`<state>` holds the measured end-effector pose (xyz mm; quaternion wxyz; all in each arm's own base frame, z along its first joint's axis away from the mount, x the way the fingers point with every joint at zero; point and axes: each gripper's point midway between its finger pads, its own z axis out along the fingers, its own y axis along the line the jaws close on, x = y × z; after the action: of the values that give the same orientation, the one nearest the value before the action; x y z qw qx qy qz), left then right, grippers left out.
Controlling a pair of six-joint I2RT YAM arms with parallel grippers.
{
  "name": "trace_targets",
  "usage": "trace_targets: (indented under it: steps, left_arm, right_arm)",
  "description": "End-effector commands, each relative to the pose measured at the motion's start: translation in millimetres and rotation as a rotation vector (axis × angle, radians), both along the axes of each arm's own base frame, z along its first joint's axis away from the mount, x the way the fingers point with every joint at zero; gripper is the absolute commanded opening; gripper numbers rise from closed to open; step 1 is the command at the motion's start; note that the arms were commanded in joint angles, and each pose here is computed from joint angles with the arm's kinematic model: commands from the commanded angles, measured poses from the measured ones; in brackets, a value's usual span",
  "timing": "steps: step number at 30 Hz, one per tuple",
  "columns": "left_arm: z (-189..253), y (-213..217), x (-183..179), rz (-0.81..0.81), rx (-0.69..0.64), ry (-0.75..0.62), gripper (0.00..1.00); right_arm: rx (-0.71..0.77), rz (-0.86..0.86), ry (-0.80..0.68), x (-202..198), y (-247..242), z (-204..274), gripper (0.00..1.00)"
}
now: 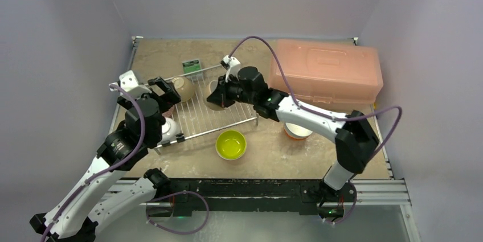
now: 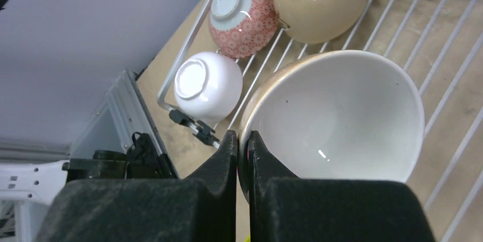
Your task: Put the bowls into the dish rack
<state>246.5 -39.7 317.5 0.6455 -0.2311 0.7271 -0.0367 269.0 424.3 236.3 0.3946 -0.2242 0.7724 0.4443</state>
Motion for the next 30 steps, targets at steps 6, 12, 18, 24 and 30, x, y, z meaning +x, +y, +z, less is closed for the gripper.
trace_targets:
  steps: [6, 12, 18, 24, 30]
  left_arm:
    - [32, 1, -2, -0.028, -0.029, -0.096, 0.88]
    - [46, -15, -8, -0.166, -0.062, -0.214, 0.89]
    - [45, -17, -9, -0.192, -0.021, -0.189, 0.89]
    - [42, -21, -7, -0.203, -0.028, -0.193, 0.89]
    - [40, -22, -5, -0.198, -0.026, -0.183, 0.89]
  right_arm:
    - [0.384, 0.234, 0.075, -6, 64, 70, 0.0]
    - [0.503, 0.325, 0.26, -1, 86, 52, 0.0]
    - [0.598, 0.442, 0.388, -4, 100, 44, 0.0]
    - [0.667, 0.463, 0.474, 2, 94, 30, 0.0]
    - [0.673, 0.436, 0.539, 8, 88, 13, 0.0]
